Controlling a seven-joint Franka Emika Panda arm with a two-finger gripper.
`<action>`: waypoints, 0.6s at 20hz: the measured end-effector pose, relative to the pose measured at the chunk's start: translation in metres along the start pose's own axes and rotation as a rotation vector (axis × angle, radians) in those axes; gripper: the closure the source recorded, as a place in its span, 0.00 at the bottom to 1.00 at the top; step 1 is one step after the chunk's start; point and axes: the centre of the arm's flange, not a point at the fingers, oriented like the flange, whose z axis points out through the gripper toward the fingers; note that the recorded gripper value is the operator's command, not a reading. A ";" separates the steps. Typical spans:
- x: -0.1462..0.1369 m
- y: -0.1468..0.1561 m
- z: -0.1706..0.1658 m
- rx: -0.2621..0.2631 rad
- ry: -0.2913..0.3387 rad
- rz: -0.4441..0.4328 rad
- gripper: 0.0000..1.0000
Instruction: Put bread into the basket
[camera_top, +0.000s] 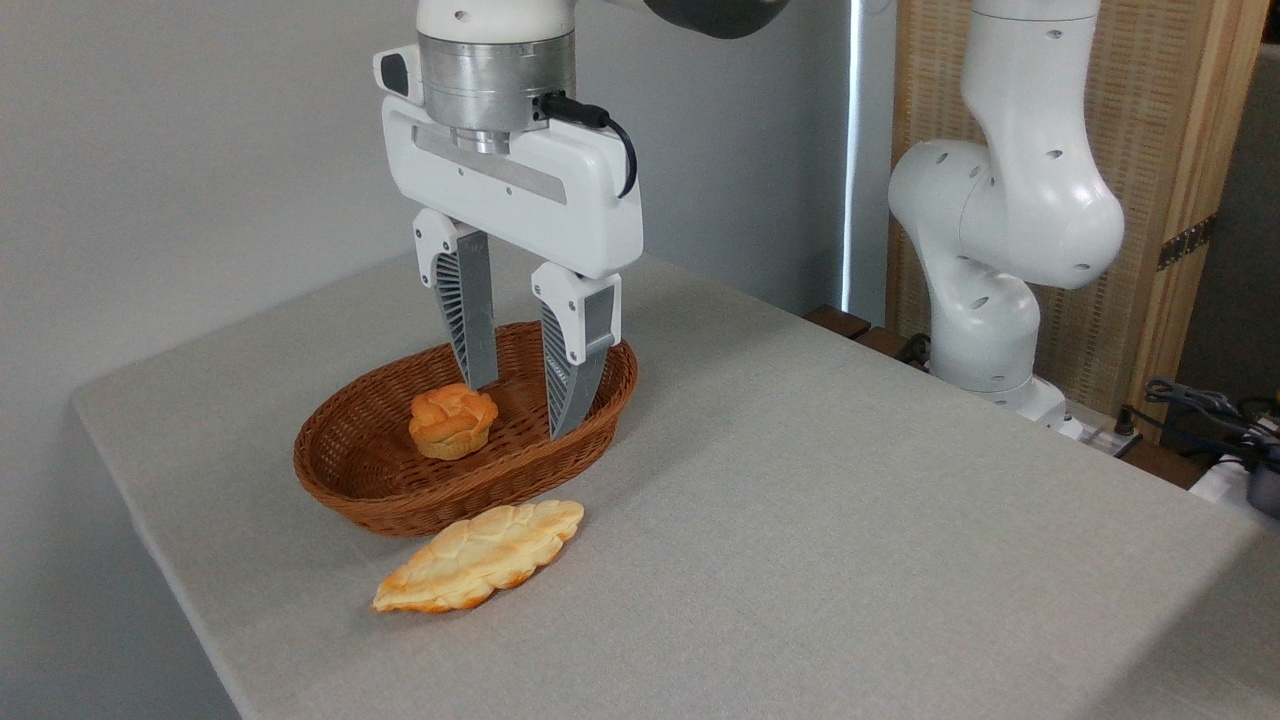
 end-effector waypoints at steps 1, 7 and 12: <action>0.001 0.001 0.000 -0.001 -0.001 0.003 0.00; 0.004 0.005 0.001 -0.002 -0.001 0.012 0.00; 0.002 0.004 0.001 -0.004 -0.004 0.009 0.00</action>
